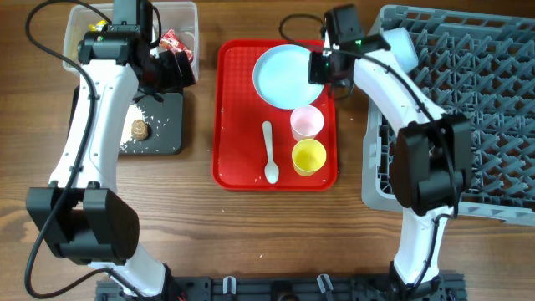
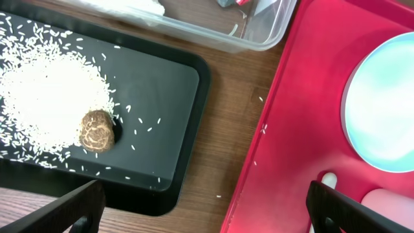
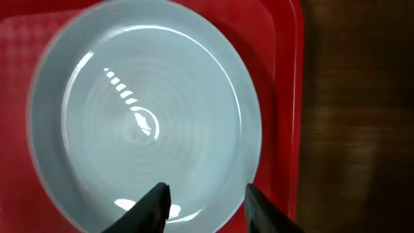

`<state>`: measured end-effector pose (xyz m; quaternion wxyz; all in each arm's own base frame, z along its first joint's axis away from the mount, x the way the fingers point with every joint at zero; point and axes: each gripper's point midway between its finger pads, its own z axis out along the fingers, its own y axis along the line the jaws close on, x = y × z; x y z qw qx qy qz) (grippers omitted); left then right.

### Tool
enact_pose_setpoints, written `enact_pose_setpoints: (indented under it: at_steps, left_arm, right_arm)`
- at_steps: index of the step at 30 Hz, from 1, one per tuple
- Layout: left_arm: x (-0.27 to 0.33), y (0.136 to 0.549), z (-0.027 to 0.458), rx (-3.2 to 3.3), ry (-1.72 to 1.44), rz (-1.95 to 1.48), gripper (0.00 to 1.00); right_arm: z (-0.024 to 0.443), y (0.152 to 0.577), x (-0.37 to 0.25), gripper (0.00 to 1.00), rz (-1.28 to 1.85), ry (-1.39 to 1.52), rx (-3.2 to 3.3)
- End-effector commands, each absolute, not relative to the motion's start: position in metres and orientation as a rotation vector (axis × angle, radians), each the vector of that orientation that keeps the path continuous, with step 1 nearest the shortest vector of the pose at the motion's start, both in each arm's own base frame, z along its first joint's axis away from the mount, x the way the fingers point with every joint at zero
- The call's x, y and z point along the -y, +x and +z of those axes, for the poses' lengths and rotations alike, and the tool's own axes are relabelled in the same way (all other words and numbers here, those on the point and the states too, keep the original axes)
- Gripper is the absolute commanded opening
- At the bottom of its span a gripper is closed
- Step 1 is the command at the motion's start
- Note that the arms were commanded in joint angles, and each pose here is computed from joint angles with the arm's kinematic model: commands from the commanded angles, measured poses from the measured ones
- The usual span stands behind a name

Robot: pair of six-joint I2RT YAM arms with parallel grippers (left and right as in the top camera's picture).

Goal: Sort waste into correct bins and load items into the dishwasher rack
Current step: 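Move the right gripper to the light-blue plate and grasp its rim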

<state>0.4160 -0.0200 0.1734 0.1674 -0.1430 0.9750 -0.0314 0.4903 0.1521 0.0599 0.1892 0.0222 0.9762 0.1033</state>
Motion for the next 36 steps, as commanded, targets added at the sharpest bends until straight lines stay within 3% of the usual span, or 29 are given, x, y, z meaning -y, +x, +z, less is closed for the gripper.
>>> enact_pose_setpoints:
  at_steps: [1, 7, 18, 20, 23, 26, 31, 36]
  left_arm:
    - [0.017, 0.416, 0.17, -2.781, -0.41, -0.068, 1.0]
    - [0.017, 0.416, 0.17, -2.781, -0.41, -0.068, 1.0]
    - [0.017, 0.416, 0.17, -2.781, -0.41, -0.068, 1.0]
    - [0.017, 0.416, 0.17, -2.781, -0.41, -0.068, 1.0]
    - [0.017, 0.416, 0.17, -2.781, -0.41, -0.068, 1.0]
    - [0.017, 0.416, 0.17, -2.781, -0.41, -0.068, 1.0]
    - [0.017, 0.416, 0.17, -2.781, -0.41, -0.068, 1.0]
    - [0.017, 0.416, 0.17, -2.781, -0.41, -0.068, 1.0]
  right_arm:
    - [0.035, 0.485, -0.146, 0.38, 0.24, 0.126, -2.769]
    - [0.016, 0.487, -0.141, 0.29, 0.223, 0.232, -2.744]
    - [-0.006, 0.482, -0.143, 0.27, 0.238, 0.334, -2.783]
    - [-0.015, 0.479, -0.147, 0.22, 0.274, 0.379, -2.803]
    - [-0.014, 0.481, -0.148, 0.06, 0.289, 0.382, -2.795]
    - [-0.013, 0.482, -0.15, 0.04, 0.304, 0.379, -2.792]
    - [0.003, 0.499, -0.151, 0.04, 0.295, 0.342, -2.737]
    - [0.059, 0.521, -0.155, 0.04, 0.305, 0.197, -2.619]
